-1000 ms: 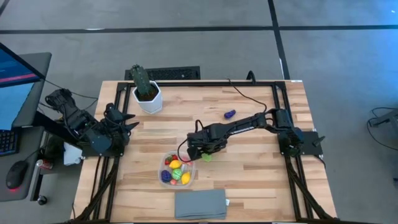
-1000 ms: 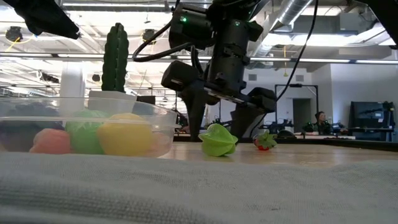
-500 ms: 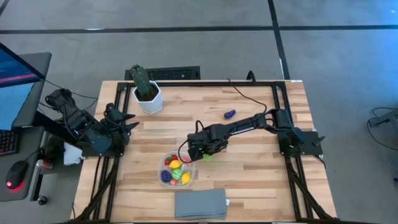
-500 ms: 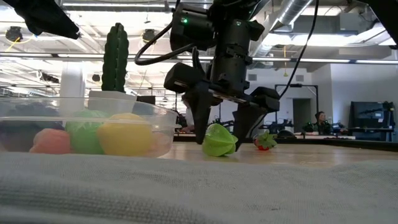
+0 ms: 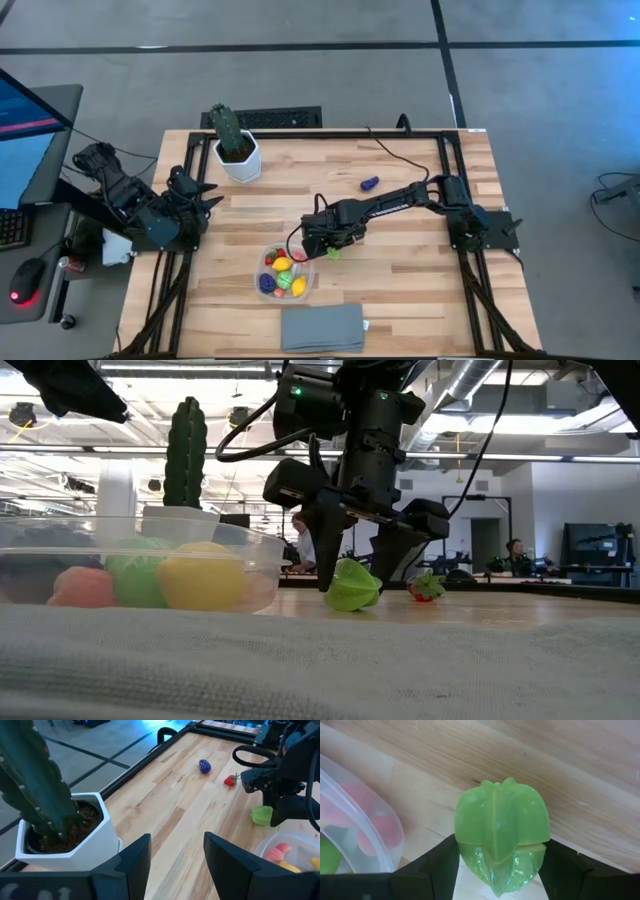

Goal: Pick and placing Produce into tupperware
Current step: Put the starfruit into the transparent bin

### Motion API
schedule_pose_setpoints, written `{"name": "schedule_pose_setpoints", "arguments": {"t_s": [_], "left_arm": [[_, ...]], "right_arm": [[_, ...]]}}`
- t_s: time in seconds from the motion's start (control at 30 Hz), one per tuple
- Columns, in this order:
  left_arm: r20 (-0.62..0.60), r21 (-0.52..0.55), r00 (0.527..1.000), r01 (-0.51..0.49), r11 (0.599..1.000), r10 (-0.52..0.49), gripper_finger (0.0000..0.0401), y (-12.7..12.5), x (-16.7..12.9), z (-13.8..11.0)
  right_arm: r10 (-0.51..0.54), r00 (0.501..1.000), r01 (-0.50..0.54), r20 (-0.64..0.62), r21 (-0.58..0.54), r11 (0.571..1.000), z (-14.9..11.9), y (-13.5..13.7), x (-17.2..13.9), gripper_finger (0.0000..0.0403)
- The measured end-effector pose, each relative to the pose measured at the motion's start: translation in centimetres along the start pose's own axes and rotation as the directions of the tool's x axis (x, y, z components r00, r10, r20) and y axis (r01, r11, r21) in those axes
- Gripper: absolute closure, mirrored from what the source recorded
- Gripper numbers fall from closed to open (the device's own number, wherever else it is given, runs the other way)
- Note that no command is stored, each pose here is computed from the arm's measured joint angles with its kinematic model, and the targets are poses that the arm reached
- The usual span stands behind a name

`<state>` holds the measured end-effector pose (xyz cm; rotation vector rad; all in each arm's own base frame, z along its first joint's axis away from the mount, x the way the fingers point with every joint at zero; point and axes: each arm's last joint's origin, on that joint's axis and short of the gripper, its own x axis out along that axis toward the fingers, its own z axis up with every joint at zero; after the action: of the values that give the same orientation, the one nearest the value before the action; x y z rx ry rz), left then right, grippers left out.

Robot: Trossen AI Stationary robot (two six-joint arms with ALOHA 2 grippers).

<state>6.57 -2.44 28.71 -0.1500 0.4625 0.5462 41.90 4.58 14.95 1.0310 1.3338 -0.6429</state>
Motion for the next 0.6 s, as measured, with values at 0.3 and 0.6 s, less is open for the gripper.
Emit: {"name": "schedule_pose_setpoints", "arguments": {"t_s": [0.3,0.6], "left_arm": [[0.004,0.003,1.000,-0.004,1.000,0.004,0.0227,0.03,0.00,0.00],[0.002,0.007,1.000,-0.006,1.000,0.006,0.0227,0.06,0.00,-0.02]], "right_arm": [[-0.001,1.000,0.001,0.003,-0.001,1.000,0.02,-0.01,-0.01,0.0149],[-0.007,1.000,0.007,0.021,0.000,1.000,0.08,-0.02,-0.02,0.0150]]}}
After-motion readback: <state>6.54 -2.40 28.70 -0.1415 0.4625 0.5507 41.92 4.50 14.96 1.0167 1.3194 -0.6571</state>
